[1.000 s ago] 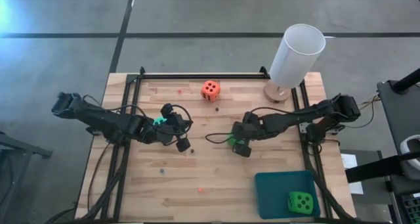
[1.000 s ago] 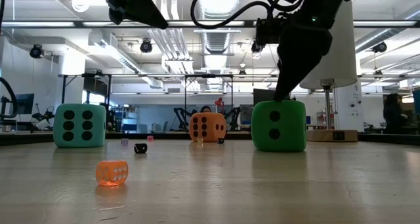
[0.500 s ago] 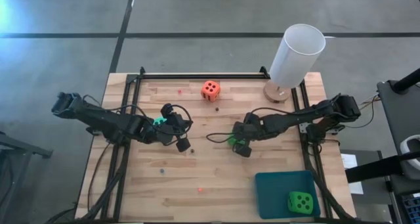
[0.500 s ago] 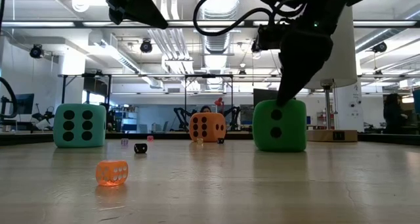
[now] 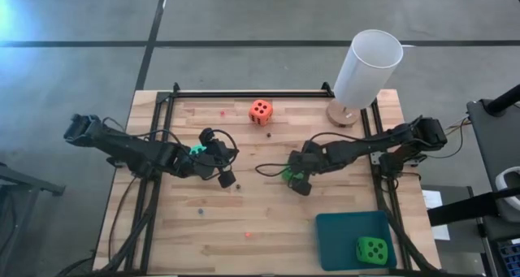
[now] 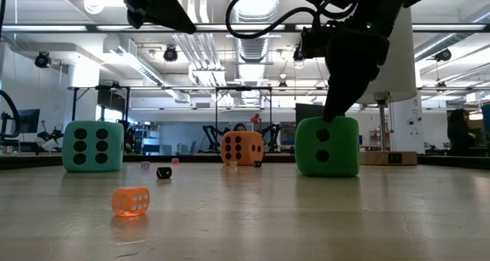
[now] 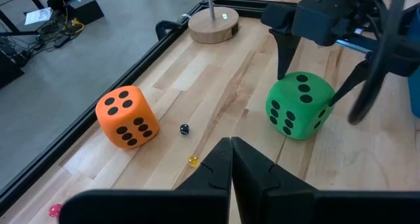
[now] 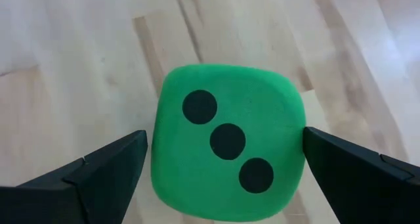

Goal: Pick & Place Dice
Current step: Put the large green die into the blue bin

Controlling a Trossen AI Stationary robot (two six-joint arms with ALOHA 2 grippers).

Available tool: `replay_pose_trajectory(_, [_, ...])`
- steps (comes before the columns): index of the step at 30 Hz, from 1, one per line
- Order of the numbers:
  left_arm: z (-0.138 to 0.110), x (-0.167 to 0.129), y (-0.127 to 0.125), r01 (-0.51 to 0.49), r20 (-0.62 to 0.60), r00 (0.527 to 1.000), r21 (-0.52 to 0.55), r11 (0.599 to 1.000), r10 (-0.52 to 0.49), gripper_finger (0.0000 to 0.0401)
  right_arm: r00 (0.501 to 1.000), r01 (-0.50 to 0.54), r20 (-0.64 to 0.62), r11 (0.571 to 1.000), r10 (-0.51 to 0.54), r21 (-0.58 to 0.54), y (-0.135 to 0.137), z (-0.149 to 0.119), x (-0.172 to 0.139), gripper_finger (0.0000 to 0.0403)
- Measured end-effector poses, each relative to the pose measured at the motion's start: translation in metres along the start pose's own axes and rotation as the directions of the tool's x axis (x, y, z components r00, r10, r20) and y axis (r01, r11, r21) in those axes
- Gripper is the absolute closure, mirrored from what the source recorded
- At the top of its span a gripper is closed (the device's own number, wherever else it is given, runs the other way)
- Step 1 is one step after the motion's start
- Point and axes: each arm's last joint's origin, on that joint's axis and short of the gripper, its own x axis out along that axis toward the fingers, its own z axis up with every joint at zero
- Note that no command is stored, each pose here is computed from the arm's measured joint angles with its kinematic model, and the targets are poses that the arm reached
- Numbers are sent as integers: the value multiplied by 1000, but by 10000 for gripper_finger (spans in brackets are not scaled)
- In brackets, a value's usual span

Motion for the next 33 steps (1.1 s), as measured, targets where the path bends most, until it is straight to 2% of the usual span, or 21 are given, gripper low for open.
replay_pose_trajectory(6, [0,0,0,0,0,1000,0,1000,0,391,999,-47,-15,999,46,-24,8,0,-8,3])
replay_pose_trajectory(10, [0,0,0,0,0,1000,0,1000,0,391,999,-33,-19,999,33,-23,7,3,-14,3])
replay_pose_trajectory(20, [0,0,0,0,0,1000,0,1000,0,391,999,-24,-24,996,26,89,4,3,-11,3])
replay_pose_trajectory(33, [-1,0,0,-1,-5,1000,4,1000,1,391,999,-21,-35,995,25,96,5,1,-4,3])
